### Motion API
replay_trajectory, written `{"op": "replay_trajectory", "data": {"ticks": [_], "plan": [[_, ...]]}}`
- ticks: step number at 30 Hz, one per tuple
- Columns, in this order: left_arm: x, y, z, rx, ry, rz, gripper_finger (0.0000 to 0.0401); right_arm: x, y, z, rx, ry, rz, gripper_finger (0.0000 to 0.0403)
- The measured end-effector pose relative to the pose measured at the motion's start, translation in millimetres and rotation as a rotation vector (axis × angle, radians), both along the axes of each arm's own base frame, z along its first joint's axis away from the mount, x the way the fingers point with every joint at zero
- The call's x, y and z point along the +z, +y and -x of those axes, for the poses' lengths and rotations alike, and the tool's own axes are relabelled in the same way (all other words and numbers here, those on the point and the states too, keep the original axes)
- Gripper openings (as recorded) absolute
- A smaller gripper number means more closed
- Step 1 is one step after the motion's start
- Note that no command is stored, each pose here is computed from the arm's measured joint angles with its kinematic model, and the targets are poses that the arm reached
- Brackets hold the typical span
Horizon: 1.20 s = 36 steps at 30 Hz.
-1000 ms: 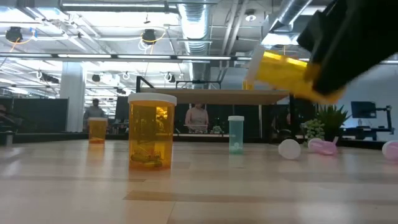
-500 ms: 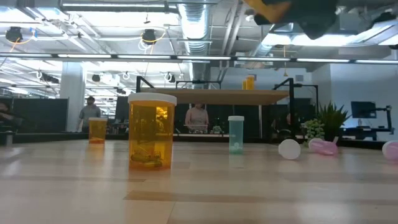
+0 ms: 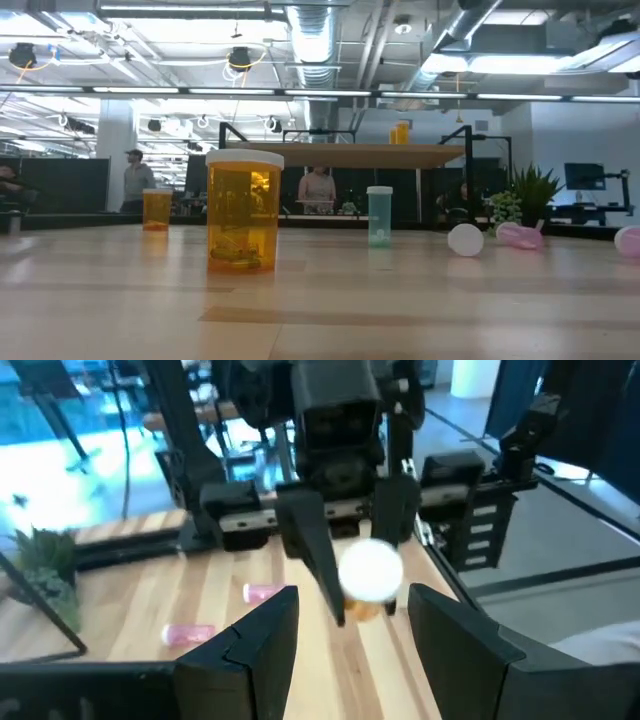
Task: Pick and place medicine bottles onto shelf by color
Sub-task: Put the small orange pill bottle on the shelf aligned with the small orange pill bottles
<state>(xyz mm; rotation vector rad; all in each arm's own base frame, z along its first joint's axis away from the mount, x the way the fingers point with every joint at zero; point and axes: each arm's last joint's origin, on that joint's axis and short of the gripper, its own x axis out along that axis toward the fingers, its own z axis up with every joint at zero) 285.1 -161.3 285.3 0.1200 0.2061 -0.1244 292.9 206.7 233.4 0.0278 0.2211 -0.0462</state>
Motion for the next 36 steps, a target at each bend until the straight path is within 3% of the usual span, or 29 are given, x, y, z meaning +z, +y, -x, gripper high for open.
{"op": "replay_trajectory", "data": {"ticks": [5, 13, 21, 36], "plan": [[-15, 6, 6, -0.038, -0.092, -0.016, 0.018, 11, 3, 6, -0.002, -0.053, 0.024, 0.0118], [-32, 33, 18, -0.11, -0.321, 0.167, 0.018, 29, 0, 13, -0.008, -0.165, 0.056, 0.0118], [-37, 38, 18, -0.091, -0.312, 0.166, 0.018, 22, -22, 13, -0.06, -0.319, 0.011, 0.0118], [-36, 48, 15, 0.04, -0.32, 0.204, 0.0195, 19, -36, 3, -0.072, -0.346, 0.001, 0.0118]]}}
